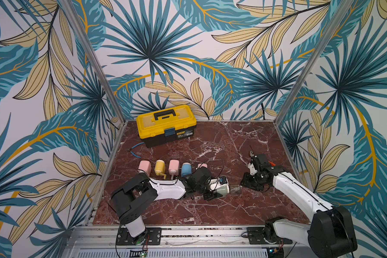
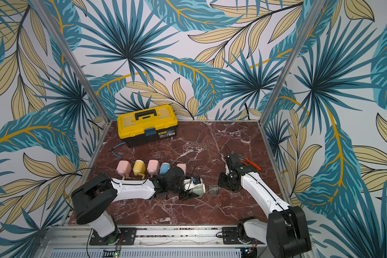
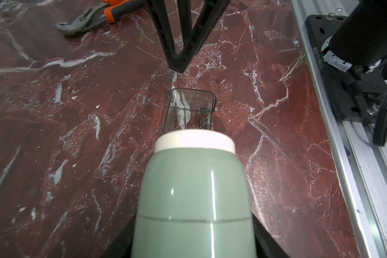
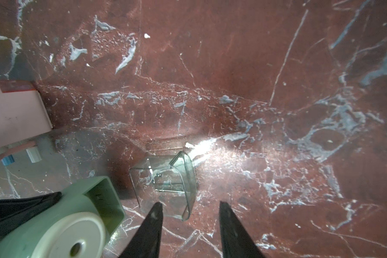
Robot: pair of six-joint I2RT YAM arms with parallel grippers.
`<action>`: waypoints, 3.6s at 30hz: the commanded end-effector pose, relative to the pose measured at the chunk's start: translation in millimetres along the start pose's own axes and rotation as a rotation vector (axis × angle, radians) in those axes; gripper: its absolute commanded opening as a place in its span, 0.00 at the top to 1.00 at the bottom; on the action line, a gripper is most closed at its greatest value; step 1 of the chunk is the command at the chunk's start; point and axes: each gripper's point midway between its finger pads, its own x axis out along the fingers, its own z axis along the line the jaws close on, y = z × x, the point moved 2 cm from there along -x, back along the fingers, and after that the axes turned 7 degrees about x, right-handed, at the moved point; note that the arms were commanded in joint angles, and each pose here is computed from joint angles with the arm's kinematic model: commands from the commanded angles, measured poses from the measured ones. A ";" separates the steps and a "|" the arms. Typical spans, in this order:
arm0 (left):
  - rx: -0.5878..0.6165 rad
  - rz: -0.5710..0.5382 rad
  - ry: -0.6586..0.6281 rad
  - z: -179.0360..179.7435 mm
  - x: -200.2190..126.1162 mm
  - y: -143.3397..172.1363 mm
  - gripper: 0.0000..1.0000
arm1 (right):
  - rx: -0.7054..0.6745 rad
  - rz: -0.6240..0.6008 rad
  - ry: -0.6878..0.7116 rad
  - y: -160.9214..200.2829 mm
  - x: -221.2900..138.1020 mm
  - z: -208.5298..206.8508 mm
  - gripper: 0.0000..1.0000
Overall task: Put the tray back into the pencil sharpener
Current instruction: Place the pencil sharpener at the center of the board, then close the container of the pencil sharpener.
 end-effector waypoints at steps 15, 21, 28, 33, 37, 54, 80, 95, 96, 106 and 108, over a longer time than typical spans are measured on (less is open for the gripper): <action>0.014 -0.004 0.027 -4.7 10.1 10.6 0.30 | -0.026 0.011 0.049 0.8 9.3 -5.7 0.56; 0.004 -0.024 0.007 -2.7 2.1 1.9 0.16 | -0.040 0.012 0.047 -1.5 11.2 -0.8 0.54; -0.019 -0.052 -0.014 -0.1 -7.4 -9.4 0.10 | -0.089 0.007 0.066 -5.0 15.2 8.2 0.54; -0.052 -0.052 -0.025 2.0 -7.4 -11.1 0.08 | -0.136 -0.030 0.111 -9.5 19.3 8.8 0.56; -0.088 -0.036 -0.061 6.8 -8.4 -7.8 0.06 | -0.182 -0.063 0.144 -10.1 22.9 11.3 0.59; -0.091 -0.037 -0.064 5.9 -4.3 -13.6 0.25 | -0.151 -0.071 0.210 16.9 36.9 -2.5 0.70; -0.040 -0.007 0.018 -10.9 10.0 -1.5 0.45 | -0.241 -0.039 0.107 33.4 48.0 20.5 0.89; 0.031 -0.020 0.043 -14.8 10.7 -3.8 0.48 | -0.345 -0.006 0.055 52.5 49.6 30.1 0.92; 0.032 -0.020 0.044 -14.6 11.0 -4.2 0.48 | -0.354 -0.004 0.050 53.6 49.9 31.6 0.92; 0.034 -0.005 0.012 -9.9 11.2 -1.5 0.48 | -0.334 -0.024 0.089 55.5 44.0 22.0 0.92; 0.035 -0.005 0.010 -9.8 10.6 -1.5 0.49 | -0.307 -0.028 0.124 56.4 42.3 13.7 0.90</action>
